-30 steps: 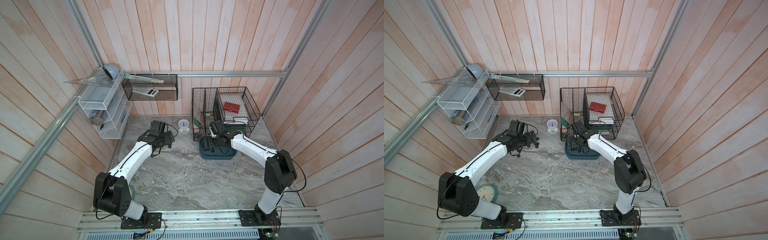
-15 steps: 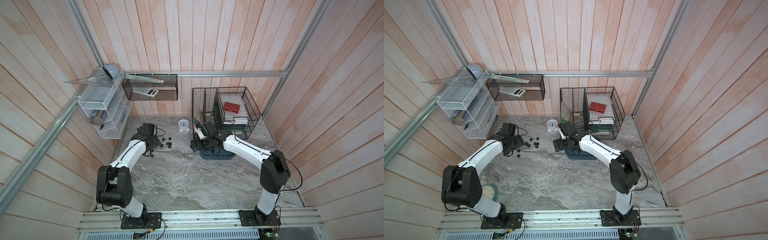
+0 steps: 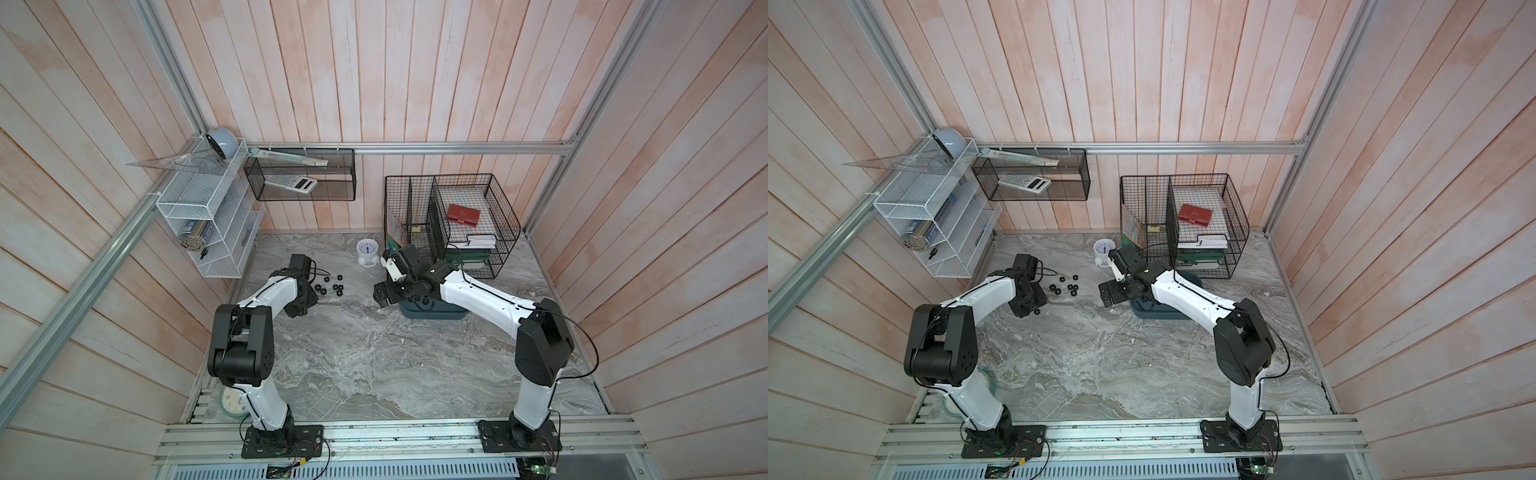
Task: Put the nuts on the desktop into the storage box
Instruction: Pick up the nut from the center of the board.
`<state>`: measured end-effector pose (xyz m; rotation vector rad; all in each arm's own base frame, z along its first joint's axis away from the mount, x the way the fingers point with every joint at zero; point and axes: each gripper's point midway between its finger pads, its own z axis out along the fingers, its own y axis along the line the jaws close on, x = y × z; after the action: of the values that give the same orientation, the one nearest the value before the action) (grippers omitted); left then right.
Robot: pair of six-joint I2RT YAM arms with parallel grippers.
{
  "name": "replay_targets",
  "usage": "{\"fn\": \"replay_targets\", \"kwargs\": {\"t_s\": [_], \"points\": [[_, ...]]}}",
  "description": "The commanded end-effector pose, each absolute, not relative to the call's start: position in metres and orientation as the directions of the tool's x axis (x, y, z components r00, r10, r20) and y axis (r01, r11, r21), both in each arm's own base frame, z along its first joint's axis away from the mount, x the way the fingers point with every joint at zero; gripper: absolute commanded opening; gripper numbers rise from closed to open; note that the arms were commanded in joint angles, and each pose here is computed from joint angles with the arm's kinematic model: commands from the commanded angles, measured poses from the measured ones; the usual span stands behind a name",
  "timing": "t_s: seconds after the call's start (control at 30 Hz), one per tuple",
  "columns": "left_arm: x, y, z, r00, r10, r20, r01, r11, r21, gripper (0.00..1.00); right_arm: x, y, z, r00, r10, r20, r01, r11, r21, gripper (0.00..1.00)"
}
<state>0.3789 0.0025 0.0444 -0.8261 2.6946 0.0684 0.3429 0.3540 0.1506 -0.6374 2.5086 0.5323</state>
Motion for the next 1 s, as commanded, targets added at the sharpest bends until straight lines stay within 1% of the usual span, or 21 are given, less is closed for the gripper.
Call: {"fn": "replay_targets", "kwargs": {"t_s": [0.0,0.13,0.2,0.43,0.53,0.67,0.8,0.87,0.93,0.97], "points": [[0.376,0.004,0.036,-0.788,-0.544,-0.29,-0.557,0.83,-0.042,0.48,0.346,0.354,0.155,-0.759,-0.345,-0.552,-0.533,0.816,0.224,0.98],[0.376,0.004,0.029,-0.794,-0.539,-0.282,-0.551,0.834,-0.041,0.47,0.346,0.354,0.154,-0.76,-0.345,-0.55,-0.531,0.818,0.22,0.98],[0.377,0.004,0.026,-0.799,-0.534,-0.276,-0.546,0.837,-0.038,0.44,0.346,0.353,0.154,-0.762,-0.344,-0.549,-0.529,0.82,0.219,0.98],[0.377,0.004,0.017,-0.806,-0.528,-0.265,-0.54,0.841,-0.035,0.44,0.346,0.352,0.154,-0.763,-0.343,-0.548,-0.524,0.824,0.214,0.97],[0.375,0.004,0.012,-0.81,-0.526,-0.261,-0.536,0.843,-0.036,0.4,0.345,0.352,0.155,-0.764,-0.341,-0.547,-0.523,0.824,0.217,0.98],[0.375,0.002,0.009,-0.813,-0.521,-0.259,-0.529,0.848,-0.045,0.38,0.345,0.349,0.153,-0.77,-0.336,-0.543,-0.514,0.83,0.215,0.98],[0.373,0.0,0.006,-0.812,-0.525,-0.255,-0.529,0.847,-0.058,0.38,0.343,0.347,0.154,-0.771,-0.334,-0.542,-0.511,0.833,0.214,0.98],[0.373,-0.001,0.007,-0.812,-0.523,-0.26,-0.526,0.848,-0.063,0.29,0.343,0.347,0.154,-0.771,-0.332,-0.544,-0.51,0.833,0.214,0.98],[0.373,-0.001,0.008,-0.813,-0.52,-0.262,-0.522,0.85,-0.067,0.25,0.342,0.346,0.154,-0.774,-0.33,-0.54,-0.506,0.835,0.215,0.98],[0.374,-0.002,0.01,-0.813,-0.519,-0.263,-0.52,0.851,-0.072,0.18,0.342,0.346,0.154,-0.774,-0.328,-0.541,-0.505,0.836,0.216,0.98]]}}
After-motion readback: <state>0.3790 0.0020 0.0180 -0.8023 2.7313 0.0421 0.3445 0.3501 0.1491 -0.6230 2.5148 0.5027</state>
